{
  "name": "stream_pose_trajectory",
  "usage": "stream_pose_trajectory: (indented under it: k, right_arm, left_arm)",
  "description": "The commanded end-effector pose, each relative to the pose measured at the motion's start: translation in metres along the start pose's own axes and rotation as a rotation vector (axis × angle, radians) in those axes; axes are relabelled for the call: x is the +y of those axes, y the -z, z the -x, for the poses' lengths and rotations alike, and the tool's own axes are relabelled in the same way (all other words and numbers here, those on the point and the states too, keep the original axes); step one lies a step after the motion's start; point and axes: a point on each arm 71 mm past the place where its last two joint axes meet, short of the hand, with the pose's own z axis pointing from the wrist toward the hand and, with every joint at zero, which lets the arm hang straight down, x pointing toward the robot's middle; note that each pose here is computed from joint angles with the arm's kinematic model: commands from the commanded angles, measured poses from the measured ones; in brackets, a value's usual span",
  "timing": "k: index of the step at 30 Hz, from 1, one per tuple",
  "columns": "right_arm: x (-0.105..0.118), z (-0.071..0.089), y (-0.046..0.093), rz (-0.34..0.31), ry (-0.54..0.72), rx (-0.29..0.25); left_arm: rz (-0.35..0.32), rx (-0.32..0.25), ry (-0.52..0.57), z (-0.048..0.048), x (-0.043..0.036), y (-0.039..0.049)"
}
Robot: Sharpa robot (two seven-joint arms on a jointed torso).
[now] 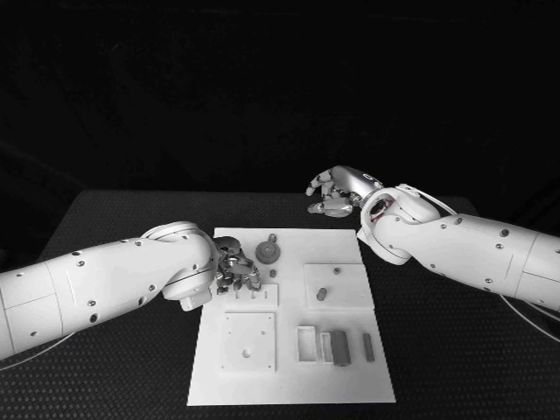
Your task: Assemble the parts on the task board
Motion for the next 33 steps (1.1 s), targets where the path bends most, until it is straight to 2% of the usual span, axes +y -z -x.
stream_pose_trajectory:
  k: [1,5,12,23,33]
  right_arm:
    - [0.0008,-0.0009,-0.0001,-0.001,0.001,0.013]
    - [0.0006,-0.001,0.0,-0.002,0.002,0.015]
    - [0.0008,-0.0017,-0.0005,-0.004,0.002,0.02]
    - [0.0015,-0.0025,-0.0009,-0.002,0.002,0.024]
    - [0.0017,-0.0029,-0.0012,-0.002,0.003,0.027]
  left_arm:
    - [-0.003,0.011,-0.022,-0.0023,-0.0026,-0.0003]
    - [0.009,0.016,-0.037,-0.0066,0.0003,-0.0018]
    - [0.02,0.015,-0.075,-0.0096,0.0009,-0.0033]
    - [0.021,-0.01,-0.105,-0.0088,0.0006,-0.0041]
    - [0.028,0.0,-0.13,-0.0096,0.0,-0.0049]
